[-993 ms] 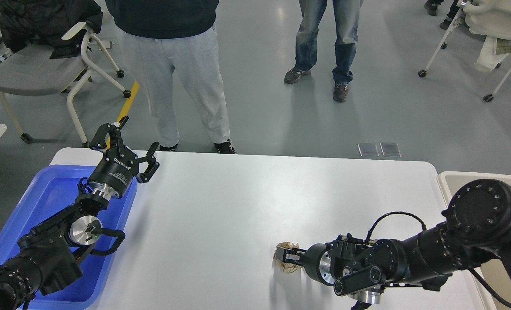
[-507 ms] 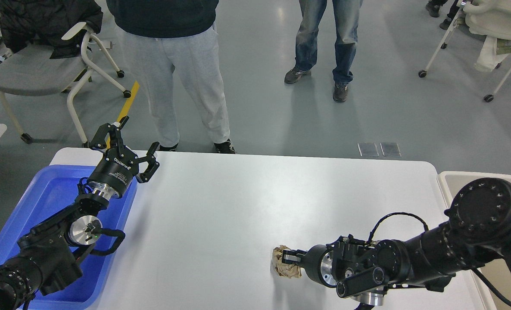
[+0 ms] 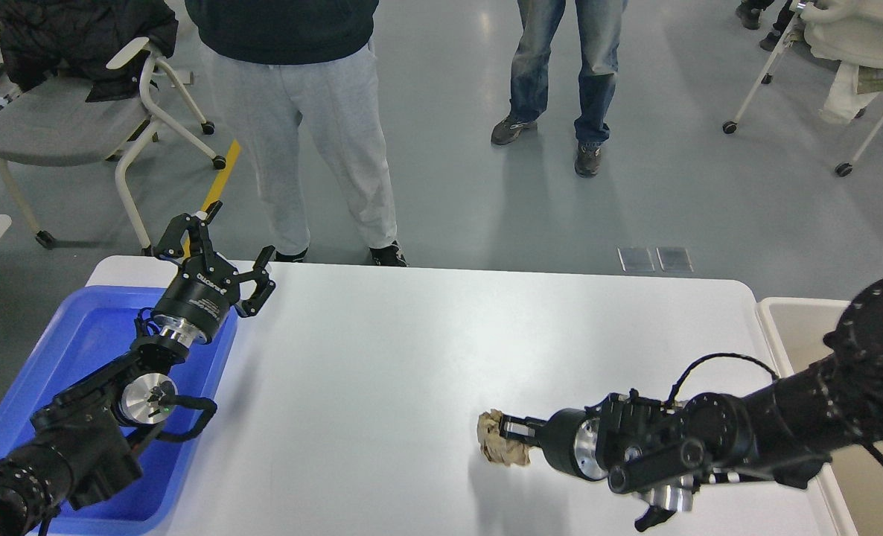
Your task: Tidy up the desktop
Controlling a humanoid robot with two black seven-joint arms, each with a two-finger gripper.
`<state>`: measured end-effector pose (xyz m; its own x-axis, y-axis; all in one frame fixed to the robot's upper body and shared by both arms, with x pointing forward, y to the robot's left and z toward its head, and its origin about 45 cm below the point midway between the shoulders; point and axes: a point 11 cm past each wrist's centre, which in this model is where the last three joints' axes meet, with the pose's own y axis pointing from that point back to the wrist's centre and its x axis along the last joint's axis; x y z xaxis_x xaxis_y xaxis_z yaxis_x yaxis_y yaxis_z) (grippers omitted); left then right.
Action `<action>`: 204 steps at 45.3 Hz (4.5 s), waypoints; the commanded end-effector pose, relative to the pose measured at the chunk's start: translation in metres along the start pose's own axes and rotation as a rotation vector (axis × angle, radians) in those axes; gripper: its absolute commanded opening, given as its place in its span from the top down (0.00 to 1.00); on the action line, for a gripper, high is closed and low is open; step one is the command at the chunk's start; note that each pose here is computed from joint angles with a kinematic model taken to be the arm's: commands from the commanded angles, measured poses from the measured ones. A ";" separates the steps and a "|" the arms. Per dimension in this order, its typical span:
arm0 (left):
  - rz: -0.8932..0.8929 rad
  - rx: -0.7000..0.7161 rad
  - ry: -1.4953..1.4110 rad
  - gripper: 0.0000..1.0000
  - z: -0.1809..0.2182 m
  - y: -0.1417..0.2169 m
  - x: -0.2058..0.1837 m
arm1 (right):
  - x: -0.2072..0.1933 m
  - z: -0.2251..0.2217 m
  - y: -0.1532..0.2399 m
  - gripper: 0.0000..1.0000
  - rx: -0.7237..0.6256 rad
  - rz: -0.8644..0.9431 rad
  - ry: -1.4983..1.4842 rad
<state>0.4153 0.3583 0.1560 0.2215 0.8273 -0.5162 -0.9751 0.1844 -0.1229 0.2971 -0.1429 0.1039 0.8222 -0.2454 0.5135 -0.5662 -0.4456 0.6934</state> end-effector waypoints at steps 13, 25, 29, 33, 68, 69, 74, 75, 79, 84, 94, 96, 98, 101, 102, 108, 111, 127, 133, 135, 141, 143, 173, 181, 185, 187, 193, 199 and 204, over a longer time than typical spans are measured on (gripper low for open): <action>0.001 -0.001 0.001 0.00 0.000 0.000 0.000 | 0.142 -0.026 0.091 1.00 0.075 0.093 -0.041; -0.001 0.000 0.000 0.00 0.000 0.000 0.000 | 0.208 -0.040 0.144 1.00 0.088 0.124 -0.009; -0.001 -0.001 0.001 0.00 0.000 0.000 0.000 | 0.221 -0.042 0.158 1.00 0.080 0.125 0.010; 0.000 0.000 0.000 0.00 0.000 0.000 0.000 | 0.234 -0.046 0.171 1.00 0.079 0.139 0.027; 0.001 -0.001 0.001 0.00 0.000 0.000 0.000 | 0.358 0.192 0.279 1.00 -0.394 0.528 -0.184; 0.001 -0.001 0.001 0.00 0.000 0.000 0.000 | 0.355 0.201 0.280 1.00 -0.409 0.535 -0.194; 0.002 0.000 0.001 0.00 0.000 0.001 0.000 | 0.344 0.239 0.288 1.00 -0.474 0.584 -0.239; 0.002 0.000 0.001 0.00 0.000 0.001 0.000 | 0.341 0.246 0.290 1.00 -0.485 0.594 -0.250; 0.002 0.000 0.001 0.00 0.000 0.001 0.000 | 0.332 0.267 0.291 1.00 -0.511 0.630 -0.292; 0.002 0.000 0.001 0.00 0.000 0.001 0.000 | 0.316 0.294 0.295 1.00 -0.544 0.675 -0.352; 0.002 0.000 0.001 0.00 0.000 0.001 0.000 | 0.287 0.328 0.288 1.00 -0.595 0.747 -0.460; 0.002 0.000 0.001 0.00 0.000 0.001 0.000 | 0.279 0.334 0.287 1.00 -0.600 0.763 -0.501; 0.002 0.000 0.001 0.00 0.000 0.001 0.000 | 0.271 0.340 0.284 1.00 -0.602 0.777 -0.550; 0.002 0.000 0.001 0.00 0.000 0.001 0.000 | 0.254 0.352 0.278 1.00 -0.615 0.816 -0.646; 0.001 -0.001 0.001 0.00 0.000 0.000 0.000 | 0.249 0.355 0.276 1.00 -0.617 0.827 -0.674; 0.002 0.000 0.001 0.00 0.000 0.001 0.000 | 0.224 0.363 0.252 1.00 -0.613 0.887 -0.857; 0.002 -0.001 0.001 0.00 0.000 0.001 0.000 | 0.212 0.369 0.247 1.00 -0.626 0.932 -0.957; 0.002 -0.001 0.001 0.00 0.000 0.001 0.000 | 0.172 0.374 0.214 1.00 -0.650 1.082 -1.299; 0.003 0.000 0.000 0.00 0.000 0.001 0.001 | 0.164 0.375 0.210 1.00 -0.638 1.093 -1.365; 0.003 -0.001 0.000 0.00 0.000 0.001 0.001 | 0.161 0.376 0.209 1.00 -0.642 1.089 -1.372; 0.002 -0.001 0.001 0.00 0.000 0.001 0.000 | 0.154 0.379 0.208 1.00 -0.649 1.090 -1.390; 0.002 -0.001 0.001 0.00 0.000 0.001 0.000 | 0.150 0.380 0.208 1.00 -0.651 1.090 -1.401; 0.003 -0.001 0.000 0.00 0.000 0.001 0.001 | 0.128 0.385 0.200 0.00 -0.673 1.080 -1.443; 0.003 -0.001 0.000 0.00 0.000 0.001 0.001 | 0.130 0.386 0.203 0.00 -0.668 1.088 -1.444; 0.003 -0.001 0.000 0.00 0.000 0.001 0.001 | 0.135 0.385 0.205 0.00 -0.662 1.093 -1.440; 0.003 -0.001 0.000 0.00 0.000 0.001 0.001 | 0.136 0.384 0.205 0.00 -0.659 1.094 -1.438; 0.003 -0.001 0.000 0.00 0.000 0.001 0.001 | 0.147 0.381 0.206 0.00 -0.641 1.098 -1.414; 0.003 -0.001 0.000 0.00 0.000 0.001 0.001 | 0.168 0.371 0.205 0.00 -0.595 1.109 -1.401; 0.003 -0.001 0.000 0.00 0.000 0.001 0.001 | 0.194 0.356 0.202 0.00 -0.525 1.119 -1.403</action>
<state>0.4149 0.3587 0.1555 0.2186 0.8279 -0.5165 -0.9758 0.1812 -0.1225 0.3320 -0.5959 0.1360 -0.6142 -0.7374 0.2811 -0.4754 0.6301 0.6141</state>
